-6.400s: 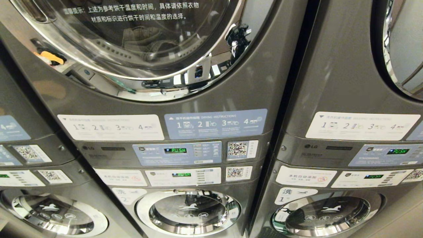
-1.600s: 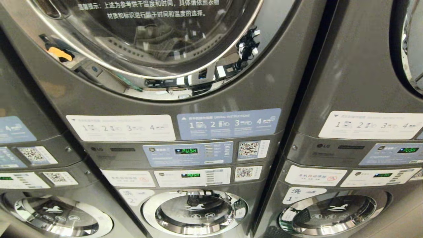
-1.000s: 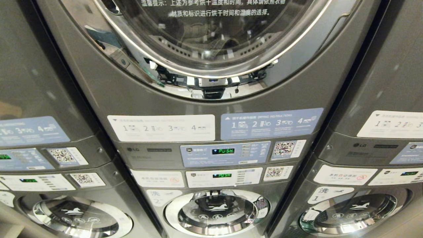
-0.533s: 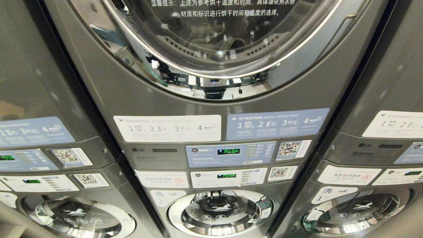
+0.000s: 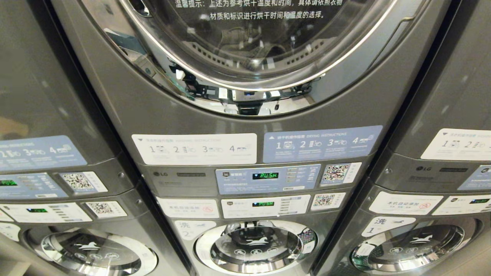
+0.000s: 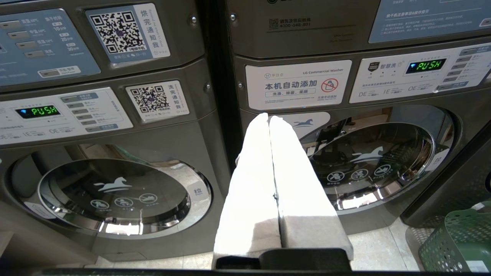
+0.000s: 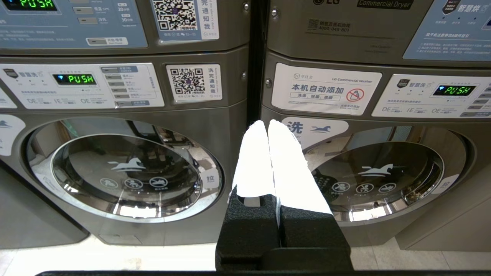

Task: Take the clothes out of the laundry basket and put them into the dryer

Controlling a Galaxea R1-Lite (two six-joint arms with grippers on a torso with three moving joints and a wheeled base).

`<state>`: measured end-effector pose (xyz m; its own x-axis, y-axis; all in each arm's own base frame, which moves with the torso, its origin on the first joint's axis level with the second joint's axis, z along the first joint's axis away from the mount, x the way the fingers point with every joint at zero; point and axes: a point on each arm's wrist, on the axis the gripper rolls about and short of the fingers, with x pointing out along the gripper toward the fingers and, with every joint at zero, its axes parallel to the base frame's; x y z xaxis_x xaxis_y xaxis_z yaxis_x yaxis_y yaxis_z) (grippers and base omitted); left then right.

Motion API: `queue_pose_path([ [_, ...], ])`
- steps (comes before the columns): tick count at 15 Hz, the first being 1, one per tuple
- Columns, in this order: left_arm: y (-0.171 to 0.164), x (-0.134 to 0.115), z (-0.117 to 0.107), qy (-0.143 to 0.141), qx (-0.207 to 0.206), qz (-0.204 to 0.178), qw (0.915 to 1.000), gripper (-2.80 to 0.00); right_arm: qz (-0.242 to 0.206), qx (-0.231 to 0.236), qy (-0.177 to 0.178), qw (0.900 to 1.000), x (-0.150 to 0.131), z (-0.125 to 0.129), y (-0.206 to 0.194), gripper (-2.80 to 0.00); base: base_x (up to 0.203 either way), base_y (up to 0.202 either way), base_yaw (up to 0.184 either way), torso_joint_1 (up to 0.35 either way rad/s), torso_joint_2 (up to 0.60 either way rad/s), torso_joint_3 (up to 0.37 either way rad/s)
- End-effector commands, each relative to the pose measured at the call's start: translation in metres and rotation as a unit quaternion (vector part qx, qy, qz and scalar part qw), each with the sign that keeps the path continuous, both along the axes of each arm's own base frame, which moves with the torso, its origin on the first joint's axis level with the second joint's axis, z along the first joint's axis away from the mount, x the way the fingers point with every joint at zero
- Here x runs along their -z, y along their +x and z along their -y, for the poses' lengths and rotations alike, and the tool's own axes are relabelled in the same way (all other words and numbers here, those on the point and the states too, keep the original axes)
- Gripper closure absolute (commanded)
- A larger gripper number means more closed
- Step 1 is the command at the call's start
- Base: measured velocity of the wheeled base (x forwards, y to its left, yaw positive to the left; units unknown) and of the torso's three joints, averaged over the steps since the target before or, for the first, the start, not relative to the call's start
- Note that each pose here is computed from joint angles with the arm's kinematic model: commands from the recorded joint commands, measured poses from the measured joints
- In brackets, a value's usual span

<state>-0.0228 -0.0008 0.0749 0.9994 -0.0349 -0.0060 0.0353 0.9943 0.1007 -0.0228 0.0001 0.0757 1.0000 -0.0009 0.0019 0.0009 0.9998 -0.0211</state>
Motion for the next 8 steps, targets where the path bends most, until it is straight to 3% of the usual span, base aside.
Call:
queue_pose_path([
  [1,0.0,0.0001,0.0,0.0,0.0,0.0,1.0,0.0,0.0,0.0,0.001,1.0,0.0001,0.0,0.0,0.0,0.0,0.0,0.0,0.0,0.0,0.0],
  [5,0.0,0.0001,0.0,0.0,0.0,0.0,1.0,0.0,0.0,-0.003,-0.015,1.0,0.0001,-0.0001,0.0,0.0,0.0,0.0,0.0,0.0,0.0,0.0],
  [8,0.0,0.0001,0.0,0.0,0.0,0.0,1.0,0.0,0.0,0.0,0.012,1.0,0.0001,0.0,0.0,0.0,0.0,0.0,0.0,0.0,0.0,0.0],
])
